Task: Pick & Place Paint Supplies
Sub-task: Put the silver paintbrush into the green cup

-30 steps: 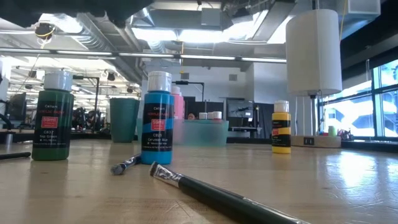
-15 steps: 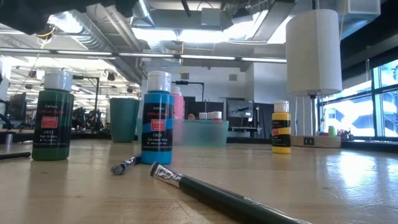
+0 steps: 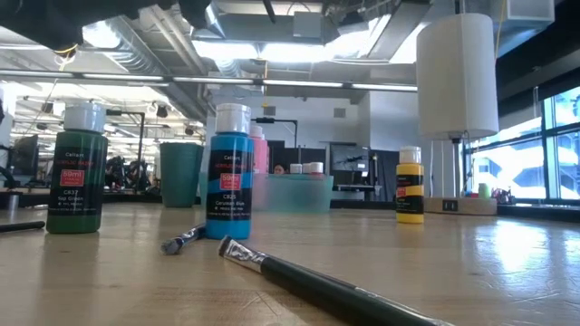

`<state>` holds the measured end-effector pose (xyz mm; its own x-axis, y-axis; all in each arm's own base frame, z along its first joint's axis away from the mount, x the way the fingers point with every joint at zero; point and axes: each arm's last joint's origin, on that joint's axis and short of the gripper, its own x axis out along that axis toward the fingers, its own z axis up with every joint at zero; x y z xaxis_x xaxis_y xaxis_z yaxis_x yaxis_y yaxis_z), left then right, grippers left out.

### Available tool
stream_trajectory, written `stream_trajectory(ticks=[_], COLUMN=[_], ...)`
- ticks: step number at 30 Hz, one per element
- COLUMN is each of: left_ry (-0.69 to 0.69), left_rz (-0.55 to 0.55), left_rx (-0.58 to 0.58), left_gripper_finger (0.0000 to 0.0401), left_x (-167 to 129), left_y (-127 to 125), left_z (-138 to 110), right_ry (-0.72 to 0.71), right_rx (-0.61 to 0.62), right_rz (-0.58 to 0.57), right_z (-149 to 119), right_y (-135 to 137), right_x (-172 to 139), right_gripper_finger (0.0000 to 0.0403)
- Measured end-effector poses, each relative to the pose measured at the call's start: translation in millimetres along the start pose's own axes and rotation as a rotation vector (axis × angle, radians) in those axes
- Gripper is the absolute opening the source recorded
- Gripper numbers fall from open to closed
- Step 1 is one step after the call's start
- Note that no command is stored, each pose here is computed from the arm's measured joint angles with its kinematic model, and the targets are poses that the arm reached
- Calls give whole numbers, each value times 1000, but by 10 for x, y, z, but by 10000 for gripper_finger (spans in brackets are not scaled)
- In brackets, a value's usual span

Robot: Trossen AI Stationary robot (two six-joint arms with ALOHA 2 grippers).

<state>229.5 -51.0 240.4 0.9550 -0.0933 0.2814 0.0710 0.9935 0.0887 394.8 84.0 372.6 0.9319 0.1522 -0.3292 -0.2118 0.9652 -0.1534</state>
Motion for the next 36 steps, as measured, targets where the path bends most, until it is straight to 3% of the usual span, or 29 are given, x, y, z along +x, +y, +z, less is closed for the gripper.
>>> stream_trajectory(ticks=[15, 31, 36], left_ry=[-25, -3, 12], left_rz=[31, -17, -19], left_rx=[-17, 11, 24], left_gripper_finger=[200, 200, 182], left_x=[88, 204, 204], left_y=[102, 97, 95], left_z=[-167, -229, -243], right_ry=[2, 29, 33], right_rx=[1, 4, 4], right_rz=[-7, -12, -10], right_z=[-4, -35, -38], right_y=[-22, -59, -58], right_x=[1, 2, 1], right_gripper_finger=[0, 0, 0])
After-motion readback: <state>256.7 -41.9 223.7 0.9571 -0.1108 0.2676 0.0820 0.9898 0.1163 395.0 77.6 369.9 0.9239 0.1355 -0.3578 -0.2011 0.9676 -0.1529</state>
